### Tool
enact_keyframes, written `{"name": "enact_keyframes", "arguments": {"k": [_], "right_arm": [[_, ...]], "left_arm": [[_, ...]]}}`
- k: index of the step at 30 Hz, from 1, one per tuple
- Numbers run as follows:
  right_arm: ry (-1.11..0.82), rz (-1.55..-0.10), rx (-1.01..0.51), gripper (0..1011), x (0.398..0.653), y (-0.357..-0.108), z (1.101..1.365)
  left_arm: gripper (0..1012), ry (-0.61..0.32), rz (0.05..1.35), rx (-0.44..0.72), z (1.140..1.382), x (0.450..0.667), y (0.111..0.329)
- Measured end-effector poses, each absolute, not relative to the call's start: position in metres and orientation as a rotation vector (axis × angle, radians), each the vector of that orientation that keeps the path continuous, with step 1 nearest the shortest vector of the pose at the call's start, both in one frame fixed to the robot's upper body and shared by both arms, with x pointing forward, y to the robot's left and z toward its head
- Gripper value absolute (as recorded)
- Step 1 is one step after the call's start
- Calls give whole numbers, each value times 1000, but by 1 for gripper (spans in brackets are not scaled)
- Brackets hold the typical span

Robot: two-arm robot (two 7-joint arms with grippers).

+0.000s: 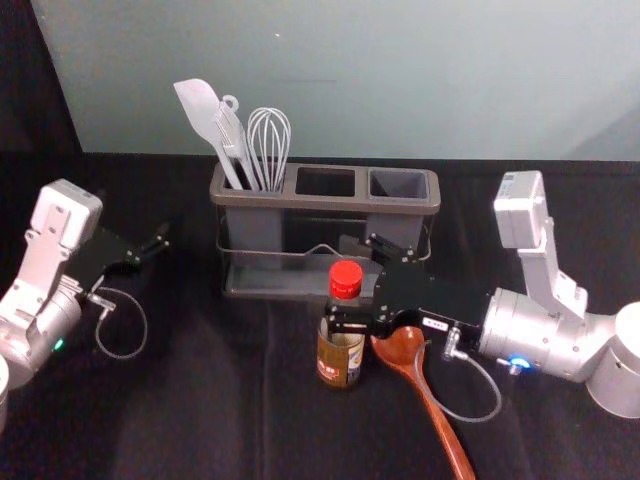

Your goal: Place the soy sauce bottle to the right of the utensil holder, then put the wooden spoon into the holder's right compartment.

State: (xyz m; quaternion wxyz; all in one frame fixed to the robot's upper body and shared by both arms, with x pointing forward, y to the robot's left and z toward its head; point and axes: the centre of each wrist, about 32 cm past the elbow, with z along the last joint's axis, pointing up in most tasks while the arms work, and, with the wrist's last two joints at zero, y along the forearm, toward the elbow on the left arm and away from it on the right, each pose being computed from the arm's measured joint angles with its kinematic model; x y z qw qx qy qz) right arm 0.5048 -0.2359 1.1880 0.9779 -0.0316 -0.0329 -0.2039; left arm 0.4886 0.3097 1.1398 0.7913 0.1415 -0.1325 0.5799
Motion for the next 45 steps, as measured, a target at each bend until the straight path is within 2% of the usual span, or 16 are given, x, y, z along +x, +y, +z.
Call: {"name": "enact_keyframes", "arguments": {"k": [8, 12, 16, 17, 20, 22, 24, 30, 32, 39, 45], "right_arm": [[-66, -413, -64, 1003, 505, -236, 1188], [-66, -414, -64, 947, 504, -236, 1188], [-67, -414, -63, 840, 504, -237, 1188], [-67, -414, -63, 840, 504, -237, 1188], [-67, -414, -63, 713, 504, -237, 1188], [-67, -414, -62, 679, 504, -237, 1188], [-67, -414, -62, 594, 504, -237, 1188], [-67, -414, -61, 420, 504, -237, 1188], [-67, -414, -61, 392, 504, -237, 1188], [-68, -414, -61, 392, 503, -237, 1189], [-97, -425, -55, 392, 493, -244, 1200]], "left_arm": [[1005, -285, 1248, 304, 1140, 489, 310], [1005, -285, 1248, 304, 1140, 489, 310], [1005, -285, 1248, 304, 1140, 489, 310], [1005, -285, 1248, 304, 1140, 489, 310], [1005, -285, 1248, 304, 1140, 489, 310], [1005, -285, 1248, 304, 1140, 489, 310], [1005, -285, 1248, 304, 1140, 489, 310], [1005, -285, 1248, 304, 1140, 489, 310], [1005, -285, 1248, 304, 1140, 489, 310], [1005, -285, 1248, 304, 1140, 489, 310], [1005, -285, 1248, 305, 1140, 489, 310]]}}
